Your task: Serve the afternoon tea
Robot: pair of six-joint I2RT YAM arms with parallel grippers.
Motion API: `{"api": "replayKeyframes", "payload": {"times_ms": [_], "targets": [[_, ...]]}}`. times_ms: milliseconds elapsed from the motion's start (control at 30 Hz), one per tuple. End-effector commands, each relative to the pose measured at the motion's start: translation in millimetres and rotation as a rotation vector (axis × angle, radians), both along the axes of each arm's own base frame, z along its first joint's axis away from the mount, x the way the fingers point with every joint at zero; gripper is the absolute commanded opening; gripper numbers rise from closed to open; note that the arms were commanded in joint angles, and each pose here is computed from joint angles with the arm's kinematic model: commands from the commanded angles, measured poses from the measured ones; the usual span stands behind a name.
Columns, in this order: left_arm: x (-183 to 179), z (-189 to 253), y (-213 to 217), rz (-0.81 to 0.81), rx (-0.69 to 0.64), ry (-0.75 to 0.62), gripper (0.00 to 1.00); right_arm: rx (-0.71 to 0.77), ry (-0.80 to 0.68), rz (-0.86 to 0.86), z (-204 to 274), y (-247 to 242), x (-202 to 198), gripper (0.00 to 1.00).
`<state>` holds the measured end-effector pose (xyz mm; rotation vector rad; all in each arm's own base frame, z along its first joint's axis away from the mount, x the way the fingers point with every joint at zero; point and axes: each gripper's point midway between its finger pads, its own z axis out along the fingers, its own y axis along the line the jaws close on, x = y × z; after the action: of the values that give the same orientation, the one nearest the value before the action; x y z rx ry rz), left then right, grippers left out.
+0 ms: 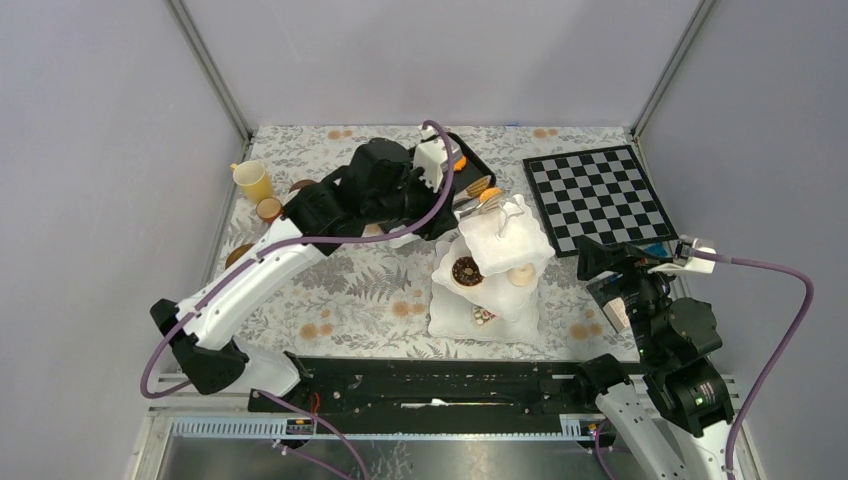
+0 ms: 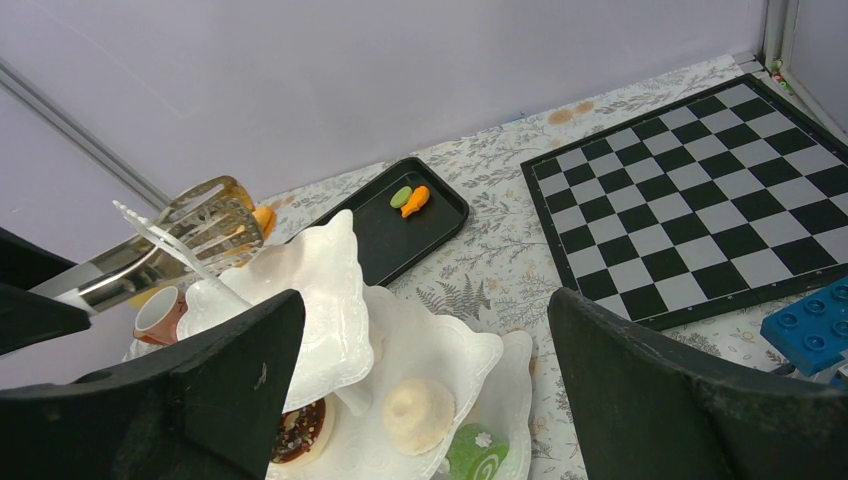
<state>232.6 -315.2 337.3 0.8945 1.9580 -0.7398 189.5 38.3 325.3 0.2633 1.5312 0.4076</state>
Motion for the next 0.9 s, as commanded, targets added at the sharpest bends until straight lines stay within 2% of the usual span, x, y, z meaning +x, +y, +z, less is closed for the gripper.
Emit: {"api": "replayKeyframes", "payload": {"times_ms": [0, 567, 867], "targets": [[11, 25, -18, -0.018, -0.070, -0.081, 0.28, 0.026, -0.061, -0.013, 20, -4, -5, 0.98], [7, 33, -37, -0.055, -0.105, -0.088, 0.31, 0.034, -0.051, -0.001, 18, -1, -4, 0.98], [-10, 42, -38, -0.096, -0.139, -0.090, 0.31, 0.039, -0.045, 0.006, 17, 1, -3, 0.98]]}}
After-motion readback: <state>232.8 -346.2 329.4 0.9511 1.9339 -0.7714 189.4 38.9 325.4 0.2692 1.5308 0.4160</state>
